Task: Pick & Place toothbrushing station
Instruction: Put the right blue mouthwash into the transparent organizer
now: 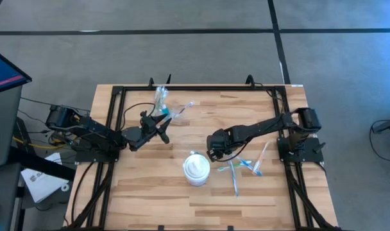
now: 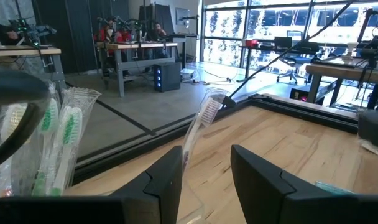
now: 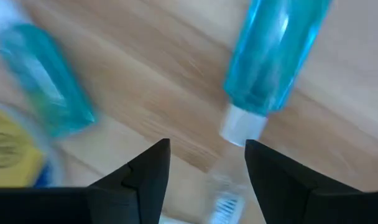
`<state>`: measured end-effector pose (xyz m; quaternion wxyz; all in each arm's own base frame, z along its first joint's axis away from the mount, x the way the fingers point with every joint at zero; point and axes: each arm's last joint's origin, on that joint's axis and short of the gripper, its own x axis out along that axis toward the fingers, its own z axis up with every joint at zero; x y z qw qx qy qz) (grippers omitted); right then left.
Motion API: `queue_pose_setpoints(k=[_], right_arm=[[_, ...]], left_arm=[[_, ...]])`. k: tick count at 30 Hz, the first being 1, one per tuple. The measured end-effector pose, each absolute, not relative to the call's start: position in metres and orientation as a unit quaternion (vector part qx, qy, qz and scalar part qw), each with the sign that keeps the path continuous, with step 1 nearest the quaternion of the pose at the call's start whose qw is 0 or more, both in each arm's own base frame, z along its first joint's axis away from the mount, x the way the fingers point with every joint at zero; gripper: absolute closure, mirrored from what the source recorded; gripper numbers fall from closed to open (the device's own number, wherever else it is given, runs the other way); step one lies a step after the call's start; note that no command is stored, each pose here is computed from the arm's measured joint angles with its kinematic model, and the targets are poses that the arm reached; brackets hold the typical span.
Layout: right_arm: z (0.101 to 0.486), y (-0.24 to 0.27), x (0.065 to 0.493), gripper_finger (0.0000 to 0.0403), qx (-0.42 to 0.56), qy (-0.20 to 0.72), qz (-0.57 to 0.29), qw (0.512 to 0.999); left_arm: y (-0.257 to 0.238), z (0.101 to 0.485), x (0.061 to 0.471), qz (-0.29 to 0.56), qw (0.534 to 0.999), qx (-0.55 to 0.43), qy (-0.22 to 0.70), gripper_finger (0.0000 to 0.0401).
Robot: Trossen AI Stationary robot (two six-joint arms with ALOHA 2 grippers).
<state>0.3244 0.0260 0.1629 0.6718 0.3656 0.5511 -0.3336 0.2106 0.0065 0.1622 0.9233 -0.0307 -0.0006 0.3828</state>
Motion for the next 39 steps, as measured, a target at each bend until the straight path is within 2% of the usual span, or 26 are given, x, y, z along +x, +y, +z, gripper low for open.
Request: queue_pose_setpoints(k=[2,24,34,39], right_arm=[[0.155,0.025,0.323,0.0202,0.36,0.575,-0.332,0.655],[0.152,0.018,0.333,0.0202,0.389,0.537,-0.345,0.665],[0.152,0.016,0.332,0.0202,0.394,0.524,-0.375,0.655],[0.137,0.013,0.332,0.0204,0.384,0.543,-0.391,0.637]], left_arm=[[0.007,0.162,0.211,0.382,0.924,-0.031,0.0,0.027],[0.006,0.162,0.211,0.365,0.93,-0.033,0.0,0.027],[0.005,0.162,0.212,0.361,0.932,-0.032,0.001,0.027],[0.005,0.162,0.212,0.343,0.939,-0.033,0.003,0.027]])
